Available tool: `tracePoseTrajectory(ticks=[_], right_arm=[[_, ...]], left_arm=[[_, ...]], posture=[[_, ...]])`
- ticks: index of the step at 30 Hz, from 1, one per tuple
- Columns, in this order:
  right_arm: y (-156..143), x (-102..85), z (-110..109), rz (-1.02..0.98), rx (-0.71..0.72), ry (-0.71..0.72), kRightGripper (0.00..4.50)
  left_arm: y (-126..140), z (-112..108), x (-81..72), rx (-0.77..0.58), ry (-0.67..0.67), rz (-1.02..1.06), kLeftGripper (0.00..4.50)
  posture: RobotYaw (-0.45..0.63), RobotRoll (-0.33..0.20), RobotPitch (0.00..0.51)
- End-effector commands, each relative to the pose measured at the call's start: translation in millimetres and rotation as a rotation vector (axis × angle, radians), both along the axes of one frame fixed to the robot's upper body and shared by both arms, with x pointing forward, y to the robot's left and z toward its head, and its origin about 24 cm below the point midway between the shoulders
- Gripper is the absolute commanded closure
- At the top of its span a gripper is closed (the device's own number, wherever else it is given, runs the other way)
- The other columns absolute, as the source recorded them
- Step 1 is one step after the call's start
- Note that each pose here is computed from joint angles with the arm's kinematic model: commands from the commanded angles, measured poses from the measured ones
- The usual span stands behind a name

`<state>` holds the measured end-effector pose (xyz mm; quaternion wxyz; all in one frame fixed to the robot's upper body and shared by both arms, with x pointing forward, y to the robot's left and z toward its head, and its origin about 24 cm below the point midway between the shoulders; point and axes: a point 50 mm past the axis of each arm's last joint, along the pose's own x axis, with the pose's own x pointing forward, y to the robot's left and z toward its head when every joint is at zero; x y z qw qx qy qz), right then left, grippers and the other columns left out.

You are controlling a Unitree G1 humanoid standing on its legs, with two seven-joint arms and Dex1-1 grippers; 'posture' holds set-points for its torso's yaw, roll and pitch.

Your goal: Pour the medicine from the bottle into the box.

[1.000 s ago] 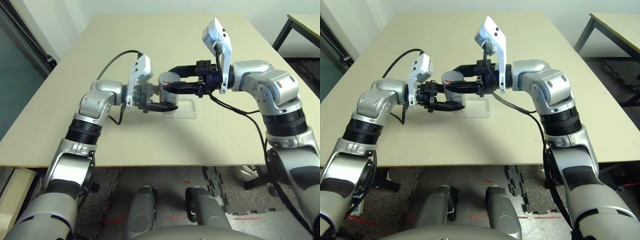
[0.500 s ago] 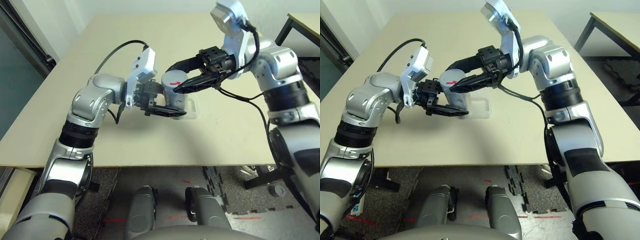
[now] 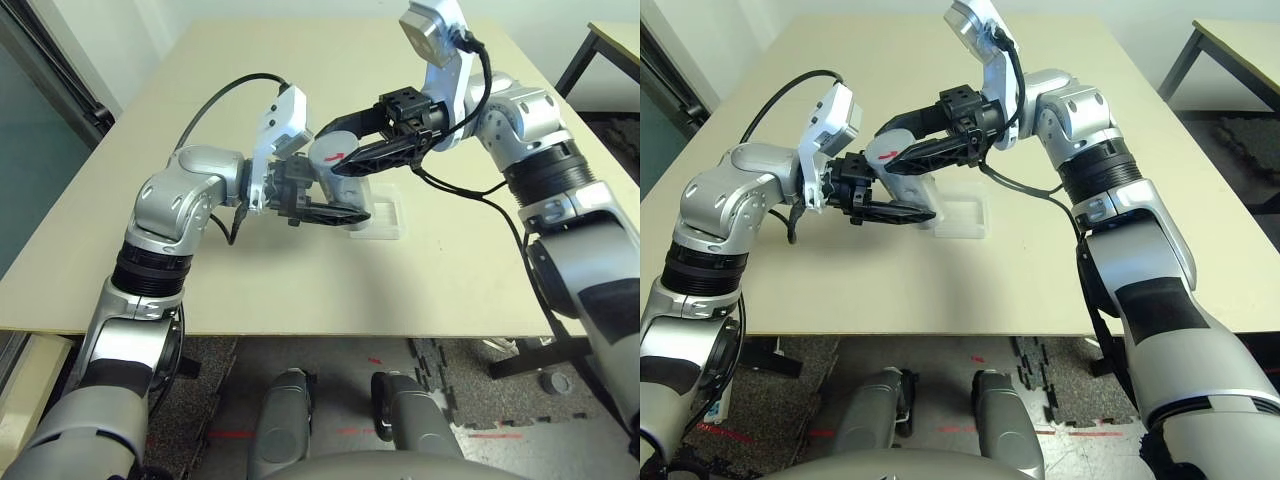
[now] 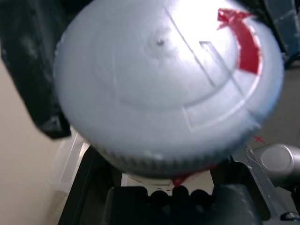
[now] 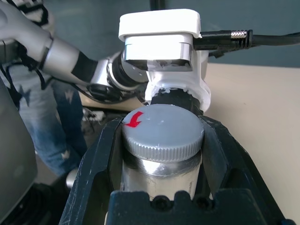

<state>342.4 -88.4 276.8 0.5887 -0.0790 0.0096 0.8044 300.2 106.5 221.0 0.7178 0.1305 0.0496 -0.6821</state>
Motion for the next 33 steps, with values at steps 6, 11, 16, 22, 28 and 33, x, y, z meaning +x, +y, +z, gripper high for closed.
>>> tracePoseTrajectory(ticks=[6, 11, 16, 22, 28, 33], right_arm=[[-55.4, -3.3, -5.9, -0.219, -0.096, -0.058, 0.04], [-65.7, -13.2, -10.3, -0.292, -0.111, -0.054, 0.00], [-72.3, -23.3, -11.2, -0.413, -0.093, -0.043, 0.00], [-55.8, -28.3, -9.6, -0.499, -0.077, -0.036, 0.00], [-27.5, -22.6, -10.2, -0.584, -0.075, -0.029, 0.00], [-5.6, -16.9, -13.3, -0.621, -0.089, -0.049, 0.00]], left_arm=[[-12.1, -1.9, -4.7, 0.002, -0.030, -0.103, 1.78], [-5.5, -2.1, 2.4, -0.008, -0.046, -0.057, 1.78], [6.2, -8.8, 13.4, -0.005, -0.051, 0.031, 1.78], [20.3, -21.4, 31.5, 0.014, -0.051, 0.157, 1.78], [24.9, -33.1, 40.1, 0.039, -0.045, 0.201, 1.78], [25.1, -37.8, 45.8, 0.053, -0.042, 0.221, 1.78]], posture=[[0.09, 0.000, 0.130], [0.08, 0.000, 0.117], [0.07, 0.000, 0.107], [0.06, 0.000, 0.097], [0.06, 0.000, 0.094], [0.07, 0.000, 0.095]])
